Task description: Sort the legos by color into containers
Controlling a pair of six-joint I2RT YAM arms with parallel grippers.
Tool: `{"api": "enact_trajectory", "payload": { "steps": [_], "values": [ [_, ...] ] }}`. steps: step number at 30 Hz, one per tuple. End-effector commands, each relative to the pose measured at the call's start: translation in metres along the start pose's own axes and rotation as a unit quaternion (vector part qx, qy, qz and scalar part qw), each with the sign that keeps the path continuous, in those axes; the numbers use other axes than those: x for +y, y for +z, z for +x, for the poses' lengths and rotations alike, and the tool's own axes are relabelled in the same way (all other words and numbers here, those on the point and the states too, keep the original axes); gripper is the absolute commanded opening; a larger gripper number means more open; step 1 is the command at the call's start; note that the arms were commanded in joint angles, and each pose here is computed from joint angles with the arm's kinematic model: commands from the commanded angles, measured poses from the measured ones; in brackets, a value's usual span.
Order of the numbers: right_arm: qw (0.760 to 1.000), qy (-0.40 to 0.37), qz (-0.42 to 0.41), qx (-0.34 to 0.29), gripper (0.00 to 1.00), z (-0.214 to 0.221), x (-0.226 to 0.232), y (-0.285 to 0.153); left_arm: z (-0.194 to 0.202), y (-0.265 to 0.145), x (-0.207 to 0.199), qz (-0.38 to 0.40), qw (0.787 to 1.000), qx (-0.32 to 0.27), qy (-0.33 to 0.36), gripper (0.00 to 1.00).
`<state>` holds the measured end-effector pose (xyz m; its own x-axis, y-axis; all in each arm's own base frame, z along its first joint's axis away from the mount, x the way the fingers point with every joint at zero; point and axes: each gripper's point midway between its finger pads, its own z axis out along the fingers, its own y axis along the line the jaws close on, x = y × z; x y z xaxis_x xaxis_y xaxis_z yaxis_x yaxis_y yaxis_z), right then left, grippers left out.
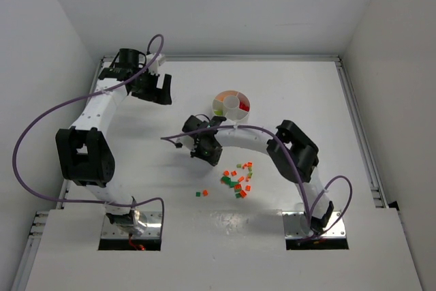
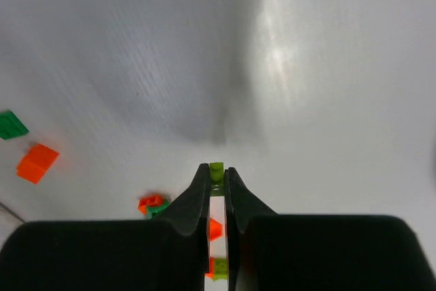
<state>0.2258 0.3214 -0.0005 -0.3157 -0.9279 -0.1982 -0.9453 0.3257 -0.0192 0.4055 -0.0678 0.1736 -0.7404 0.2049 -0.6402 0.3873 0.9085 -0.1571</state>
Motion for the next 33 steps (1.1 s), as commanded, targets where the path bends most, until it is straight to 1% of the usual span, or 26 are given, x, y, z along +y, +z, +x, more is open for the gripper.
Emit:
{"api": "enact_trajectory", "payload": {
  "steps": [1, 2, 3, 5, 6, 7, 8, 9, 10, 11, 14, 18, 20, 22, 24, 31, 33],
  "values": [
    [0.996, 0.017, 0.035, -0.086, 0.00, -0.064, -0.027, -0.046, -0.018, -0.020, 0.007, -0.012, 0.999, -0.038, 0.012, 1.00],
    [0.996, 0.018, 0.042, -0.083, 0.00, -0.070, -0.032, -0.043, -0.027, -0.024, 0.009, -0.020, 0.999, -0.050, 0.011, 1.00],
    [0.993, 0.018, 0.059, -0.102, 0.00, -0.088, -0.040, -0.057, -0.029, -0.024, 0.015, -0.025, 0.998, -0.052, 0.007, 1.00],
    [0.992, 0.023, 0.067, -0.108, 0.00, -0.098, -0.050, -0.061, -0.041, -0.029, 0.019, -0.030, 0.997, -0.065, 0.003, 1.00],
    [0.988, 0.025, 0.087, -0.128, 0.00, -0.111, -0.058, -0.075, -0.042, -0.029, 0.025, -0.034, 0.997, -0.066, -0.006, 1.00],
    [0.986, 0.026, 0.095, -0.134, 0.00, -0.115, -0.062, -0.081, -0.044, -0.026, 0.027, -0.034, 0.997, -0.065, -0.012, 1.00],
    [0.986, 0.027, 0.101, -0.134, 0.00, -0.117, -0.064, -0.080, -0.050, -0.033, 0.032, -0.040, 0.996, -0.073, -0.014, 1.00],
    [0.985, 0.028, 0.107, -0.131, 0.00, -0.114, -0.071, -0.080, -0.051, -0.032, 0.039, -0.044, 0.996, -0.073, -0.028, 1.00],
    [0.985, 0.029, 0.114, -0.129, 0.00, -0.114, -0.073, -0.081, -0.055, -0.034, 0.038, -0.044, 0.995, -0.078, -0.040, 1.00],
    [0.985, 0.029, 0.114, -0.129, 0.00, -0.114, -0.073, -0.081, -0.052, -0.031, 0.052, -0.051, 0.994, -0.074, -0.061, 1.00],
    [0.982, 0.044, 0.135, -0.127, 0.00, -0.108, -0.091, -0.087, -0.055, -0.033, 0.068, -0.057, 0.990, -0.081, -0.103, 1.00],
    [0.977, 0.058, 0.162, -0.127, 0.00, -0.101, -0.119, -0.096, -0.054, -0.026, 0.072, -0.032, 0.986, -0.080, -0.143, 1.00],
    [0.974, 0.067, 0.172, -0.133, 0.00, -0.102, -0.129, -0.103, -0.051, -0.024, 0.076, -0.032, 0.982, -0.077, -0.167, 1.00],
    [0.971, 0.081, 0.179, -0.135, 0.00, -0.098, -0.143, -0.107, -0.044, -0.020, 0.075, -0.031, 0.981, -0.068, -0.177, 1.00],
    [0.969, 0.092, 0.184, -0.138, 0.00, -0.095, -0.154, -0.111, -0.045, -0.020, 0.075, -0.032, 0.981, -0.075, -0.173, 1.00],
    [0.967, 0.108, 0.185, -0.140, 0.00, -0.089, -0.176, -0.115, -0.041, -0.021, 0.081, -0.053, 0.980, -0.072, -0.175, 1.00],
    [0.966, 0.114, 0.187, -0.138, 0.05, -0.086, -0.183, -0.113, -0.039, -0.018, 0.082, -0.052, 0.980, -0.068, -0.177, 1.00]
  ]
}}
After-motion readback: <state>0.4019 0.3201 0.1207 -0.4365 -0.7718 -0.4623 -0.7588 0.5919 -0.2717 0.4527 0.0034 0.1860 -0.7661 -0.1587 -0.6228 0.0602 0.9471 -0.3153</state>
